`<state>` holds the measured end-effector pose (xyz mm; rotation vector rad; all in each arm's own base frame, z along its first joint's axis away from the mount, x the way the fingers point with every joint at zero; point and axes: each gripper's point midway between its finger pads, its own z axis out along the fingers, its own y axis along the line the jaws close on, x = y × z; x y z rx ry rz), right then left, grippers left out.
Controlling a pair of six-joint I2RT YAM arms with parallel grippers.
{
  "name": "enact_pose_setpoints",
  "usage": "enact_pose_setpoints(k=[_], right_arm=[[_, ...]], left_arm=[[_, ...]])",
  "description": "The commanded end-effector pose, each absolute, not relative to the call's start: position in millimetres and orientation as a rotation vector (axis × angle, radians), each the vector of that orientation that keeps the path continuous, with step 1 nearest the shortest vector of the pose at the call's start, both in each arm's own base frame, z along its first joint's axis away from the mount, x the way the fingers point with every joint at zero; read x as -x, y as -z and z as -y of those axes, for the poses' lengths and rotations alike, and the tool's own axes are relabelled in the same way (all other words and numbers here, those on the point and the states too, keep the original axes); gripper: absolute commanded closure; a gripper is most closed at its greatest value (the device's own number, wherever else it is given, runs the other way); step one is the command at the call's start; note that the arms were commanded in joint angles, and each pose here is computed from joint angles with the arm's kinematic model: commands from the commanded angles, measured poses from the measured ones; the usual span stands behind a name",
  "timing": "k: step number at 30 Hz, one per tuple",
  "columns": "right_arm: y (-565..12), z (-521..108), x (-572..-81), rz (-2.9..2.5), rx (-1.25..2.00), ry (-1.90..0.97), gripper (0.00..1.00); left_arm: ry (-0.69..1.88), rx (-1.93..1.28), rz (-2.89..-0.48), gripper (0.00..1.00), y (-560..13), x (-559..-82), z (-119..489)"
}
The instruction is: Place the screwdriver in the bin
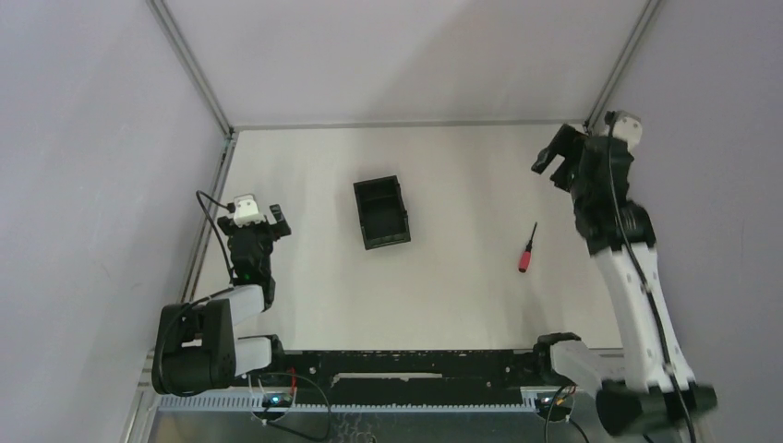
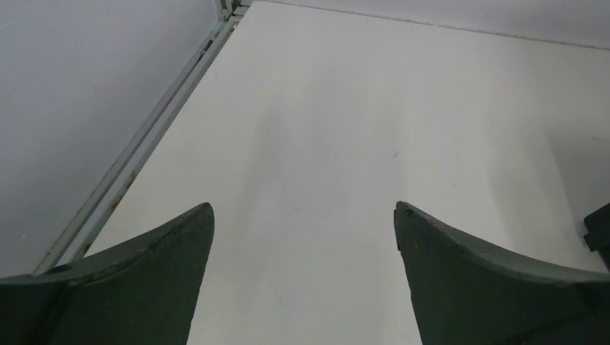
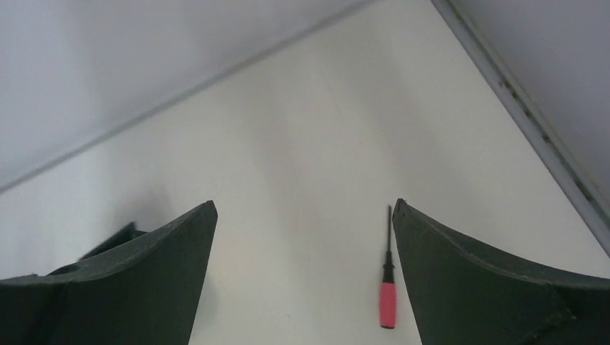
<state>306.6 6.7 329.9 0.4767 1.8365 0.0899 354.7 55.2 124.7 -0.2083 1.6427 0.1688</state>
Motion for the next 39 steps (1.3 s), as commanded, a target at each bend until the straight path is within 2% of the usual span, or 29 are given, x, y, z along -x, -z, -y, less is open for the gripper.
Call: enact_pose_setpoints(k=[1,4,10,20,25,26,27,28,29,39], right_arm=[[-239.3,11.6,-308.0,-2.272,-0.562,-0.058,0.00],[-187.2,15.5,-319.1,-2.450,-0.574,-0.044,0.03],[-83.8,16.5,-328.3,-2.728,-0.595,0.007,0.21],[-9.2,12.8,-308.8,-2.878,-0.620,0.020,0.39],[-2.2,11.4,-300.8,-2.912,-0.588,0.017,0.59],[-2.9,11.6,-300.1,-2.915,-0.577,0.016,0.66],[-4.6,10.8,-300.4,-2.915,-0.561,0.007,0.78],[-8.2,10.0,-302.1,-2.911,-0.539,-0.004,0.94],[-13.1,9.4,-304.0,-2.904,-0.520,-0.013,1.00],[-115.0,6.1,-321.9,-2.852,-0.469,-0.067,1.00]], left_arm=[[-0.159,0.212,-1.596,0.00,-139.0,-358.4,-53.8],[-0.159,0.211,-1.597,0.00,-139.0,-358.3,-53.8],[-0.159,0.212,-1.597,0.00,-138.8,-358.4,-53.8],[-0.159,0.212,-1.596,0.00,-139.2,-358.5,-53.9],[-0.160,0.211,-1.596,0.00,-139.2,-358.5,-54.0],[-0.160,0.211,-1.596,0.00,-139.2,-358.4,-53.8],[-0.160,0.211,-1.597,0.00,-139.0,-358.4,-53.9],[-0.159,0.211,-1.595,0.00,-139.6,-358.8,-53.6],[-0.159,0.211,-1.596,0.00,-139.3,-358.5,-53.8],[-0.160,0.211,-1.597,0.00,-138.7,-358.3,-53.8]])
